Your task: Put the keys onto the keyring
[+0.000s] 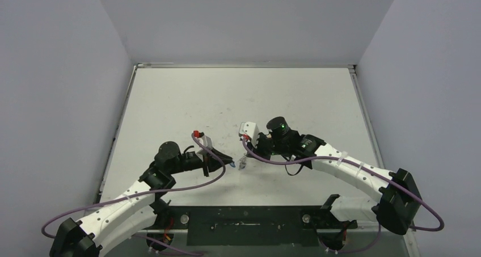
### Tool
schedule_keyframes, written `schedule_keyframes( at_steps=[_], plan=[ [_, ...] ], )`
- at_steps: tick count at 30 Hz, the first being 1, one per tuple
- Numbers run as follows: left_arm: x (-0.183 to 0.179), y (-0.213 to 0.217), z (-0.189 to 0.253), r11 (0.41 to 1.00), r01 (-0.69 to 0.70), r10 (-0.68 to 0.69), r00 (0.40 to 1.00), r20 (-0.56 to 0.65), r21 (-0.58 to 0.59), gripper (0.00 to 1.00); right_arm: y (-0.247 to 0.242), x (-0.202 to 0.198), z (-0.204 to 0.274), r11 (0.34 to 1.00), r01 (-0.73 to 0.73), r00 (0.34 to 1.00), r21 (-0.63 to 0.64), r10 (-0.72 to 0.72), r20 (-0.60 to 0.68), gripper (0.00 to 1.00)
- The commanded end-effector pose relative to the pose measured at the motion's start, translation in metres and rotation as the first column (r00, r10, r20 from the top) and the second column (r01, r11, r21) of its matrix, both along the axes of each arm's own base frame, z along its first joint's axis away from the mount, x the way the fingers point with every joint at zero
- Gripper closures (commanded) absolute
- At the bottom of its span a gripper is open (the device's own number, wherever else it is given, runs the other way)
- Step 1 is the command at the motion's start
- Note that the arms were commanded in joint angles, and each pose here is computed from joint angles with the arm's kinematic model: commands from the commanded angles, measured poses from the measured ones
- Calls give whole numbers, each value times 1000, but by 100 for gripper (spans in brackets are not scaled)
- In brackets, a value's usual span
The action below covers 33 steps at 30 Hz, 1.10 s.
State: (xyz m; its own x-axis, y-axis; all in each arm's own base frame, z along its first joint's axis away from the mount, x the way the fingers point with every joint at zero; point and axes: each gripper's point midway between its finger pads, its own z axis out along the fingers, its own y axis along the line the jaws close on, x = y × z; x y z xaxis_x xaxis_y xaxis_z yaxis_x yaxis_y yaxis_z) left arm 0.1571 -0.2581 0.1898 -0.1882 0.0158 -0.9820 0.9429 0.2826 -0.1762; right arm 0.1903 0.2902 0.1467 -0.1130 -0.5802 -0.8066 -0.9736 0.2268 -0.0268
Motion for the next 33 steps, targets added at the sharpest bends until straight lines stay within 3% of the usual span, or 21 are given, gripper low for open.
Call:
schedule_keyframes(
  at_steps=[1, 6, 16, 33],
  plan=[
    [-15, -8, 32, 987, 115, -105, 990, 93, -114, 100, 15, 6, 31, 995, -20, 997, 102, 12, 81, 100],
    [-15, -9, 39, 975, 109, -91, 991, 100, -192, 100, 19, 1, 34, 990, -40, 997, 135, 30, 73, 100],
    [6, -14, 38, 968, 2, -11, 999, -36, -253, 100, 21, 1, 38, 986, -25, 998, 165, 14, 67, 100],
    [22, -35, 26, 974, -8, -17, 994, -108, -226, 100, 25, -3, 42, 982, -35, 998, 186, 25, 57, 100]
  ],
)
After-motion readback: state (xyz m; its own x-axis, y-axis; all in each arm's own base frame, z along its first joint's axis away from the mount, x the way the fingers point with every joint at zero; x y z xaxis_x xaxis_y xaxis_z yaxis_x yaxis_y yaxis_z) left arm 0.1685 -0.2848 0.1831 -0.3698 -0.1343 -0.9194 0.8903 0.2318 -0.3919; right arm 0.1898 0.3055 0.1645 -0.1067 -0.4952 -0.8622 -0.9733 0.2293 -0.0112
